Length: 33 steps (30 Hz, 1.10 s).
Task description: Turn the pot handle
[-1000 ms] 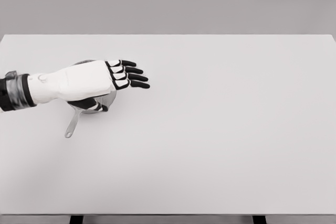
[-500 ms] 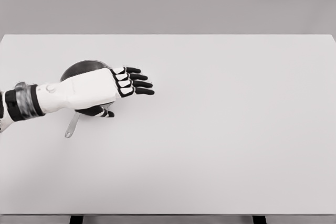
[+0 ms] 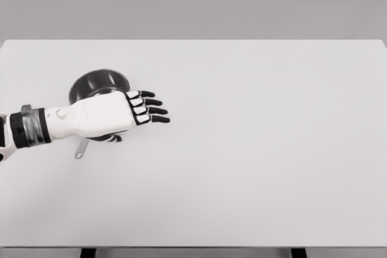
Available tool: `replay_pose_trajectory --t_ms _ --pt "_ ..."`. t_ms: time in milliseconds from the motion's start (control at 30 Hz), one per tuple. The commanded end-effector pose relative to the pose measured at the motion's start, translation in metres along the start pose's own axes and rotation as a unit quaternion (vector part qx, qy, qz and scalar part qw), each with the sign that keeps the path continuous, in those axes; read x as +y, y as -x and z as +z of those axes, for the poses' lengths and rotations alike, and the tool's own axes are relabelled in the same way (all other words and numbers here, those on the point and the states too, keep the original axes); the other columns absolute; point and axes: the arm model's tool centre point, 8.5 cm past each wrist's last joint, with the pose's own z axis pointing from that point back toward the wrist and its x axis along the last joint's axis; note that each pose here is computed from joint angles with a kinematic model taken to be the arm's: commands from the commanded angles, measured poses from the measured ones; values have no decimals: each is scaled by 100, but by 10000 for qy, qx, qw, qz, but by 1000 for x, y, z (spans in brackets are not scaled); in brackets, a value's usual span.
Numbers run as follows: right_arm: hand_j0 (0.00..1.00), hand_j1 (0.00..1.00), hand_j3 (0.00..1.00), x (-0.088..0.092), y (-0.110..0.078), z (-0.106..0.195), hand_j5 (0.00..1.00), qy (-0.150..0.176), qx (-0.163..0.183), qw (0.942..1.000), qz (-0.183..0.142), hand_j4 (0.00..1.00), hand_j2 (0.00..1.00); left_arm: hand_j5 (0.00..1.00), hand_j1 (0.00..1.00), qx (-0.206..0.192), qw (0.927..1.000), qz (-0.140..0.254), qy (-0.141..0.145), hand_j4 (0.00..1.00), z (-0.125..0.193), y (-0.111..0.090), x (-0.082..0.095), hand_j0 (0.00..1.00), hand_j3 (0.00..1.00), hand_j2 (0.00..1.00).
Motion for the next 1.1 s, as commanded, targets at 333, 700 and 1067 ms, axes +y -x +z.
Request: replay_pose_trajectory --t_ms 333,700,1067 --pt "100 100 100 0 0 0 100 -1 1 10000 1 100 100 100 100 156 9997 120 116 100 13 1 -12 100 100 100" --pt "100 100 100 0 0 0 100 -1 1 10000 1 100 100 100 100 212 9992 153 293 100 21 1 -20 100 100 100" --pt "100 100 100 0 0 0 100 -1 1 10000 1 100 100 100 100 272 9988 117 392 100 28 3 -21 100 100 100"
